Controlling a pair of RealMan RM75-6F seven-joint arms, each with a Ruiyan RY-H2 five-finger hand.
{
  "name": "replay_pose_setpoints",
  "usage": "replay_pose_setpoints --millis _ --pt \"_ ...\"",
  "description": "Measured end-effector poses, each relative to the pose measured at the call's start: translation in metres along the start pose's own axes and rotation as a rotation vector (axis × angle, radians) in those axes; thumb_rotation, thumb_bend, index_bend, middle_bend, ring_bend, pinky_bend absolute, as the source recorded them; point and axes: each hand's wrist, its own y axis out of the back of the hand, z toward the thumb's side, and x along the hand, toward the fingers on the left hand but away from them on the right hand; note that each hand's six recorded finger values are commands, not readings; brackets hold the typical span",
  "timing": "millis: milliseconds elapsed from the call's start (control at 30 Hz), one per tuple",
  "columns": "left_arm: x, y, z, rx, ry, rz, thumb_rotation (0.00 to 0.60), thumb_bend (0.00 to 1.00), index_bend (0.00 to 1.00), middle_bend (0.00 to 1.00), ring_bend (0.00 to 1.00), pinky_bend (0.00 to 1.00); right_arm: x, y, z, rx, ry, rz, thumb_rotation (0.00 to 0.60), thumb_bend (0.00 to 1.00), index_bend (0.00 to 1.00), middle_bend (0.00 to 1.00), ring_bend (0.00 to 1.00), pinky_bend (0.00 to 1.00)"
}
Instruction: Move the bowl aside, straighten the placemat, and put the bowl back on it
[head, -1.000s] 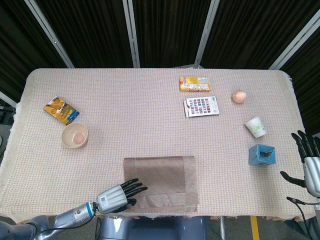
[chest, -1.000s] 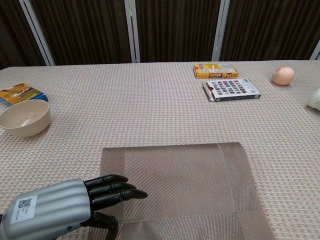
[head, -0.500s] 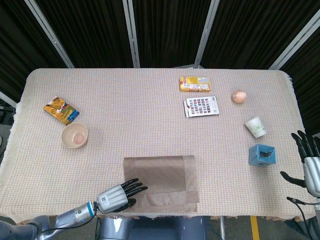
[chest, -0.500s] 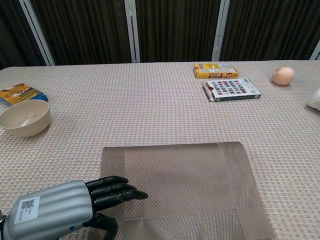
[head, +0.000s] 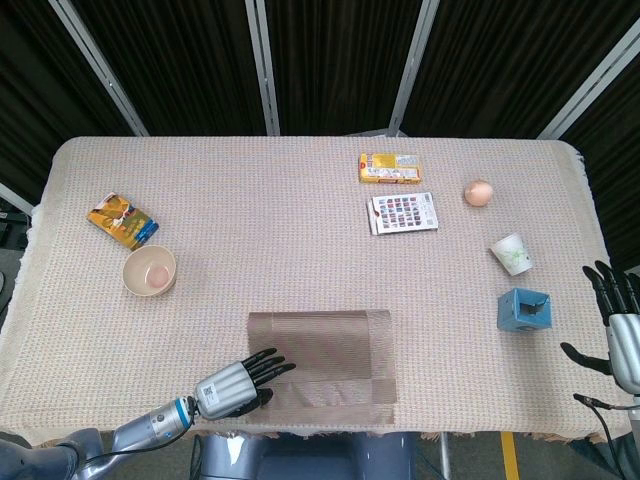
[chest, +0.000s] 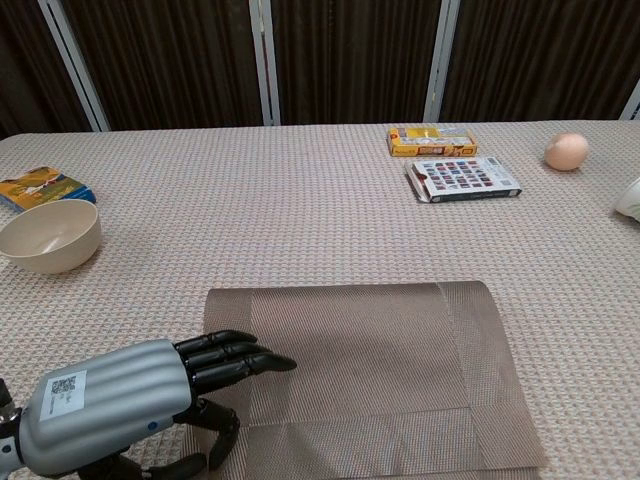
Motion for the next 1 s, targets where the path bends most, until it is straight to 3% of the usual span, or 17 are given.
replay_pose_setpoints --millis 233,533,767,1000 --pt "0.024 0.028 -0.020 0.004 0.052 0.080 0.600 0.49 0.63 0.00 0.00 0.00 0.000 0.000 0.001 0.004 0.000 0.000 0.600 0.00 0.00 0.00 0.00 0.00" --pt "0.084 0.101 -0.071 0.062 0.194 0.232 0.600 0.49 0.64 0.00 0.00 0.00 0.000 0.000 0.001 0.019 -0.002 -0.003 0.600 0.00 0.00 0.00 0.00 0.00" --pt "0.120 0.152 -0.130 -0.027 0.404 0.317 0.600 0.49 0.65 0.00 0.00 0.00 0.000 -0.001 0.001 0.030 -0.010 0.002 0.600 0.00 0.00 0.00 0.00 0.00" --pt "0.127 0.176 -0.195 -0.142 0.636 0.354 0.600 0.53 0.65 0.00 0.00 0.00 -0.001 -0.002 -0.003 0.041 -0.027 0.009 0.600 0.00 0.00 0.00 0.00 0.00"
